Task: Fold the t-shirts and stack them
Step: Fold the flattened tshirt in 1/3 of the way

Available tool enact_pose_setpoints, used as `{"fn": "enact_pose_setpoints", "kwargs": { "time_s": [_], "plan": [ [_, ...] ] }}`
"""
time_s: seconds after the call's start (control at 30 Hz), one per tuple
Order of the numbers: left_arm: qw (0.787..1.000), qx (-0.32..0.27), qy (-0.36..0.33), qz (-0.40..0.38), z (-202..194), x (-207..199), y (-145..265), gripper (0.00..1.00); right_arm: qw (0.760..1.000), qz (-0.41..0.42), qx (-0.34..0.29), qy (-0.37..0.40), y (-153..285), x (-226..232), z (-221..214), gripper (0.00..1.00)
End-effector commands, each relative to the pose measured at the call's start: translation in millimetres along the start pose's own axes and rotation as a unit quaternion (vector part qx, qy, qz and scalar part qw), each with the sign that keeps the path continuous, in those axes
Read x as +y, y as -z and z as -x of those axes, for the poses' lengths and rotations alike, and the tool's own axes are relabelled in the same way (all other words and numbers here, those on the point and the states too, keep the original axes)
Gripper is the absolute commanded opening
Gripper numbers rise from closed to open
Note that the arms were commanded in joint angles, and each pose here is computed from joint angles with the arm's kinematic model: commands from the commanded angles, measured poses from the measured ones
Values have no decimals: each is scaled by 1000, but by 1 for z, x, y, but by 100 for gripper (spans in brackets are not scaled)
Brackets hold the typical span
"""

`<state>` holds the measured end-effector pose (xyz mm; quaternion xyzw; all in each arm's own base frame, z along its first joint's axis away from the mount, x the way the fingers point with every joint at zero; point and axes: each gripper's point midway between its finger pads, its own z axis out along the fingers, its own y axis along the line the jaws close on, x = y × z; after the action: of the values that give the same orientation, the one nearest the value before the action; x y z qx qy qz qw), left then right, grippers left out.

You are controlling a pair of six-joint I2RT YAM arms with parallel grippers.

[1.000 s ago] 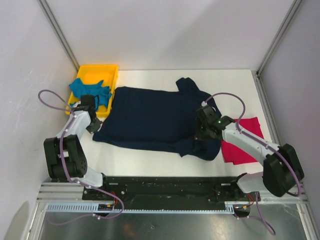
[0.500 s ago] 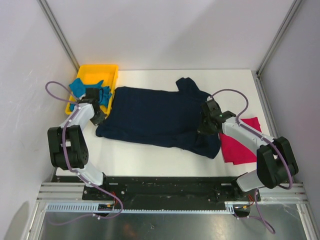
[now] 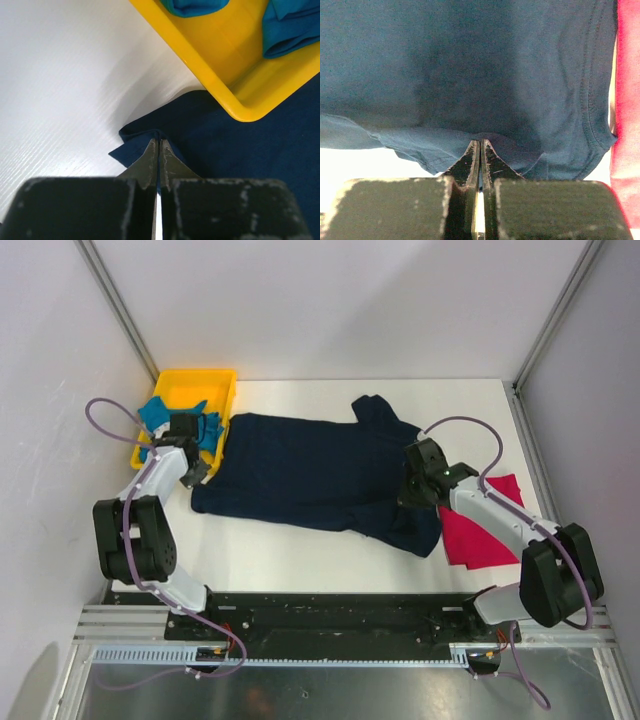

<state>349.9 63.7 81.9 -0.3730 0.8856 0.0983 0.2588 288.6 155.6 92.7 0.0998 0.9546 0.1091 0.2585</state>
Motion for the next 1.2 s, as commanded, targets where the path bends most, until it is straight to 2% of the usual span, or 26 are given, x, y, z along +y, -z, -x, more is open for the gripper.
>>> {"fn": "enact_pose_setpoints", "kwargs": {
  "time_s": [0.0, 0.57, 1.17],
  "plan": [
    [998, -56, 23, 0, 27, 4, 22, 0, 1000, 7, -29, 5, 15, 5, 14, 0],
    [999, -18, -7, -32, 25, -31, 5, 0, 1000, -11, -15, 2, 2, -3, -4, 0],
    [999, 1, -36, -35, 19, -50, -13, 0, 999, -18, -27, 1, -5, -8, 21, 0]
  ]
}}
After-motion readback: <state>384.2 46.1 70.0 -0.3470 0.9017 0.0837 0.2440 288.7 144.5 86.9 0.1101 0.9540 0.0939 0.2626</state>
